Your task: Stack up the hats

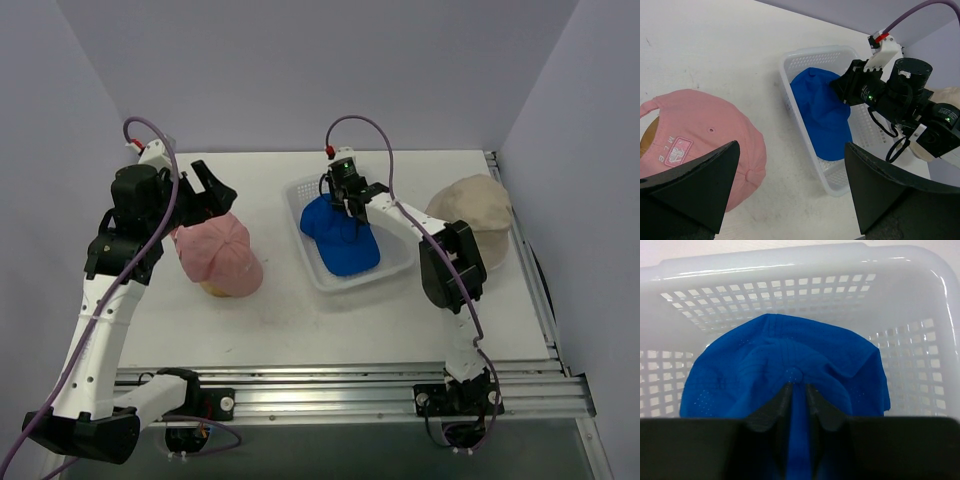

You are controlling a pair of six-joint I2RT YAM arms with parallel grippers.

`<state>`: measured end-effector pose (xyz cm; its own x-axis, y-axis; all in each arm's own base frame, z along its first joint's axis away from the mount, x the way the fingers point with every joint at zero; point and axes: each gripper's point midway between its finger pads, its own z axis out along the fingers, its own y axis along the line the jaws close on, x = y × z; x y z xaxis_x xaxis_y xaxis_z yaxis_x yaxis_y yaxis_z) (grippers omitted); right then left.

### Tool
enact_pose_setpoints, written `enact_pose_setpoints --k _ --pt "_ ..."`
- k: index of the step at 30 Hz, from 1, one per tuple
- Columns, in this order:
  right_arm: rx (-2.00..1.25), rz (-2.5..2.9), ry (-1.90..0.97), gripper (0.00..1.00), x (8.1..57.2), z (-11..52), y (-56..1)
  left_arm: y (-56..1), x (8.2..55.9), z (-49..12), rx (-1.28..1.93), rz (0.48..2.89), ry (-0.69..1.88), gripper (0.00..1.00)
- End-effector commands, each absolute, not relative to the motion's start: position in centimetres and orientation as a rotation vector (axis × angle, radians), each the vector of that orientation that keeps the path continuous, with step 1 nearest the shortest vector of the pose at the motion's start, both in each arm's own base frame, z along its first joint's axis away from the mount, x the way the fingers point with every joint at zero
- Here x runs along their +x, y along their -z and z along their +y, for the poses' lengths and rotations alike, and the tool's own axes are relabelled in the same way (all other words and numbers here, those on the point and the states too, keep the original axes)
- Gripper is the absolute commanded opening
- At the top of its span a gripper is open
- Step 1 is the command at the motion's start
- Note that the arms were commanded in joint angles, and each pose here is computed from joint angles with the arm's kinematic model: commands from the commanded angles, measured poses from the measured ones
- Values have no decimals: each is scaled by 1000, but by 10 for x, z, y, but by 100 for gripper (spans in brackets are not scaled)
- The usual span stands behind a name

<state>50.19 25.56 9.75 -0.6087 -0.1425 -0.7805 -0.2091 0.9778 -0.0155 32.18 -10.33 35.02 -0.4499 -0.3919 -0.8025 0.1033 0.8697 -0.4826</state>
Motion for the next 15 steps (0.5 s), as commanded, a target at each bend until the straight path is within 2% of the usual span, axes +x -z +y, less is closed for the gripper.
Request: enact_pose_setpoints --k 1,7,15 --pt "-228 2167 -137 22 491 253 -149 -363 322 -109 -193 1909 608 94" --pt "-268 2272 -156 36 468 250 -117 -361 322 -110 -190 1912 607 94" --pt "-318 2373 -131 38 459 250 -76 -360 323 -111 -191 1914 616 94"
